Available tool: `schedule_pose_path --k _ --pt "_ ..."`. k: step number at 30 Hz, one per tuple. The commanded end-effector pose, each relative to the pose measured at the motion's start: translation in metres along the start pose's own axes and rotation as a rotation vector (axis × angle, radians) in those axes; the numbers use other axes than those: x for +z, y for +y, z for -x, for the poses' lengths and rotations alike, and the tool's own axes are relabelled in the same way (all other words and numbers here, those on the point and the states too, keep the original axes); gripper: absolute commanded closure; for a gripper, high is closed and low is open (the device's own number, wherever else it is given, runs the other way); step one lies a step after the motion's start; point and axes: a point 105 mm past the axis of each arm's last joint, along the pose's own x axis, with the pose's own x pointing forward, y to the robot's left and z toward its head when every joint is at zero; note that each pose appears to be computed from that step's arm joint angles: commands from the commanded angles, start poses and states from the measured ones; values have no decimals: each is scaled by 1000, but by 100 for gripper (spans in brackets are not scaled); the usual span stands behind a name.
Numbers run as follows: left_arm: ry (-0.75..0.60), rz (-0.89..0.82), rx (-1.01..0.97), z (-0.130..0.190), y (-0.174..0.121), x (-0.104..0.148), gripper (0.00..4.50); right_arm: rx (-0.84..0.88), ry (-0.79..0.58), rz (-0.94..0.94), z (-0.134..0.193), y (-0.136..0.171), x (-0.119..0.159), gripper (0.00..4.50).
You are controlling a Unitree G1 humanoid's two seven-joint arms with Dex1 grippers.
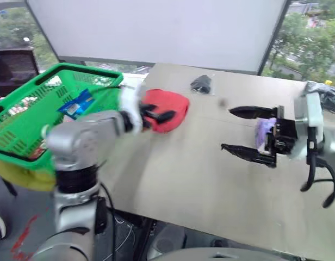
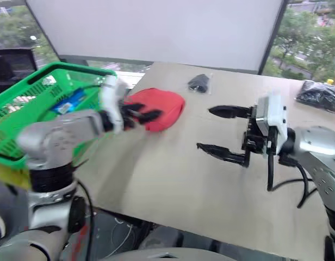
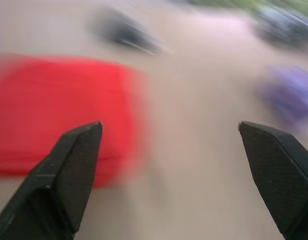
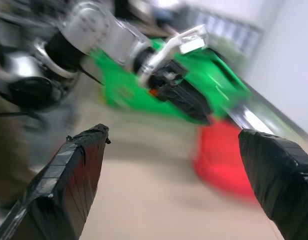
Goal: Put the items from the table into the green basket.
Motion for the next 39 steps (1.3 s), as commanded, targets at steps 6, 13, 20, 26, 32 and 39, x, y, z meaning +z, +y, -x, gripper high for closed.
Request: schedule_pose_path --k 6,13,20,26,32,39 --pt "134 142 -224 -106 -52 17 4 -431 276 -7 48 -14 -28 0" --pt "128 124 -42 -163 -56 4 4 -460 237 23 49 2 -20 0" --pt "24 80 -46 -157 -56 39 4 -510 264 24 66 -6 -19 0" --pt "1 156 72 -144 -27 47 4 -531 293 -11 76 -18 -28 0" --pt "32 233 162 -139 -10 41 4 -464 297 -27 74 -16 -30 0" --pt "75 251 220 -139 -1 32 4 -468 305 -19 74 -13 -32 0"
